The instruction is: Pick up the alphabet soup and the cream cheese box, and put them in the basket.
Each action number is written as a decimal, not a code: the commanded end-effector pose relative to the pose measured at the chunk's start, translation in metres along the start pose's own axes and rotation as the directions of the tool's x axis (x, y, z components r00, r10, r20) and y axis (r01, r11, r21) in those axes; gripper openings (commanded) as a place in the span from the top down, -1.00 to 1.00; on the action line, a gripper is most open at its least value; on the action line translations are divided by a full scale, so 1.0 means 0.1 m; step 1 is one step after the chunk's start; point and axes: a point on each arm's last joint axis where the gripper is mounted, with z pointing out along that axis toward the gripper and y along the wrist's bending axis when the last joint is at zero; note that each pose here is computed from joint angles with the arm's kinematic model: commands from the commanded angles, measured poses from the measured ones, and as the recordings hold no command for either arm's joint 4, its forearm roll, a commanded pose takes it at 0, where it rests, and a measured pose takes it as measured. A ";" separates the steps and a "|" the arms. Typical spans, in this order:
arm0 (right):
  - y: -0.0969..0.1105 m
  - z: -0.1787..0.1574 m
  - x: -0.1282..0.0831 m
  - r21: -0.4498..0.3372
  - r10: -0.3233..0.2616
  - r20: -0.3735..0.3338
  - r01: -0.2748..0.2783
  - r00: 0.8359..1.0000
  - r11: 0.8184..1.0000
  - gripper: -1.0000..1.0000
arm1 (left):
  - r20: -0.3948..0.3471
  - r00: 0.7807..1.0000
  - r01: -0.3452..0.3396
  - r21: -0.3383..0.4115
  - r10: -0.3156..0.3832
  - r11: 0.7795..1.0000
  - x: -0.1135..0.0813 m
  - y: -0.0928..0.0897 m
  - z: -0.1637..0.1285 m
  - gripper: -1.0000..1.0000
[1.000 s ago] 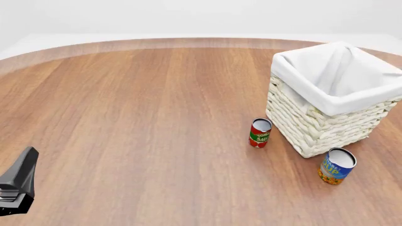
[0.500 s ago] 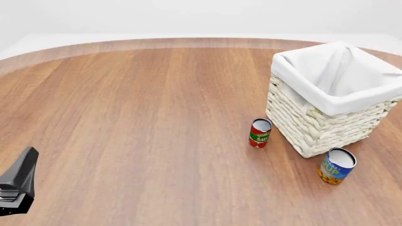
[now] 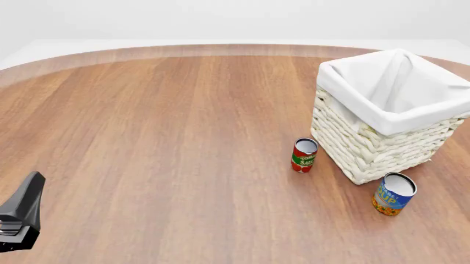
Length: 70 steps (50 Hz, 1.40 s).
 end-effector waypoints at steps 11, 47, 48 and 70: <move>0.03 0.03 0.35 0.009 -0.011 -0.033 0.011 0.999 1.000 -1.00 | 0.000 1.000 0.000 0.000 0.000 1.000 0.00 0.00 0.00 -1.00; 0.07 0.19 0.72 0.013 -0.013 -0.094 0.015 0.996 1.000 -1.00 | 0.000 1.000 0.000 0.000 0.000 1.000 0.00 0.00 0.00 -1.00; 0.07 0.20 0.73 0.012 -0.016 -0.094 0.017 0.995 1.000 -1.00 | 0.000 1.000 0.000 0.000 0.000 1.000 0.00 0.00 0.00 -1.00; 0.07 0.28 0.85 0.023 0.004 -0.126 -0.001 0.992 1.000 -1.00 | 0.000 1.000 0.000 0.000 0.000 1.000 0.00 0.00 0.00 -1.00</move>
